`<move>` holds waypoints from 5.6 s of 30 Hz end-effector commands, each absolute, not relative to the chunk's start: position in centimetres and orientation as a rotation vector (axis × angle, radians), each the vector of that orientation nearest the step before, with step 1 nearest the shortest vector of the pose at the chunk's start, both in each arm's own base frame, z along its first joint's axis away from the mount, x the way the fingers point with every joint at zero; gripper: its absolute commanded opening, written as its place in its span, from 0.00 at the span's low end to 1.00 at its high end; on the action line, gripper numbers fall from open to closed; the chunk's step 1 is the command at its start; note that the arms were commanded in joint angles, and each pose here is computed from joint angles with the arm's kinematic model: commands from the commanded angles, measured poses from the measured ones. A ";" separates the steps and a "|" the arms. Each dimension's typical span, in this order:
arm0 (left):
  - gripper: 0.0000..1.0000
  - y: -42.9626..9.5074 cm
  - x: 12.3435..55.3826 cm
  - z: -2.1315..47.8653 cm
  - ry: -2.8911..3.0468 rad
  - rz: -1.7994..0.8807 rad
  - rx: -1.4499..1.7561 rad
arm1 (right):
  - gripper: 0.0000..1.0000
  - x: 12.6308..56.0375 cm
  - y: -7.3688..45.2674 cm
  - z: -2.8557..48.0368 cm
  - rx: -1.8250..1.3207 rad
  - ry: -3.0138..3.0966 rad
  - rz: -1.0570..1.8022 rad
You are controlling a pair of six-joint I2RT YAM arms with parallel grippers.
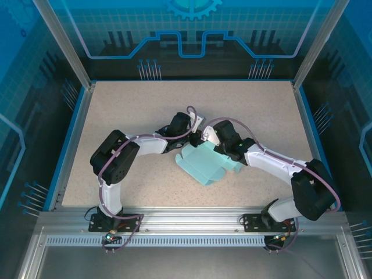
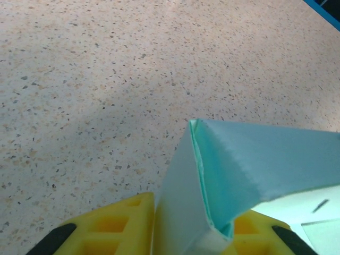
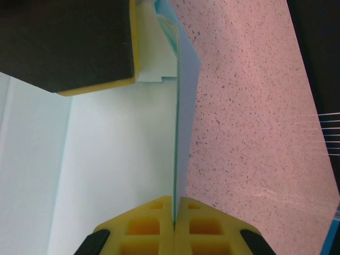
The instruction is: Fold the paper box
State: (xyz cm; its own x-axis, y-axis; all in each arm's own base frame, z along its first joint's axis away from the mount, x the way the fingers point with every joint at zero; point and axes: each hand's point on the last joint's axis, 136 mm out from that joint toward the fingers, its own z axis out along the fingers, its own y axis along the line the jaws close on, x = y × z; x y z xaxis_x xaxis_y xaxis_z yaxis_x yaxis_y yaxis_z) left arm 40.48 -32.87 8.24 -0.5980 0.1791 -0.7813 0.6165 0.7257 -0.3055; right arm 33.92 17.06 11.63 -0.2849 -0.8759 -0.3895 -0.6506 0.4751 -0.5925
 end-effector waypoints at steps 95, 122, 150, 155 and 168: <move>0.53 -31.3 38.2 5.1 2.301 -0.738 0.728 | 0.00 33.2 17.8 14.7 -1.111 2.019 -0.197; 0.32 -30.5 38.7 3.4 2.325 -0.626 0.749 | 0.00 33.2 17.8 14.9 -1.110 2.023 -0.175; 0.13 -23.3 43.0 2.3 2.391 -0.097 0.251 | 0.00 31.0 17.0 12.4 -1.119 2.103 -0.173; 0.13 -22.7 43.4 2.2 2.409 -0.065 0.172 | 0.00 30.5 17.4 12.1 -1.131 2.095 -0.157; 0.42 -27.3 42.2 5.4 2.269 -0.372 0.411 | 0.00 31.4 16.7 12.5 -1.083 2.103 -0.225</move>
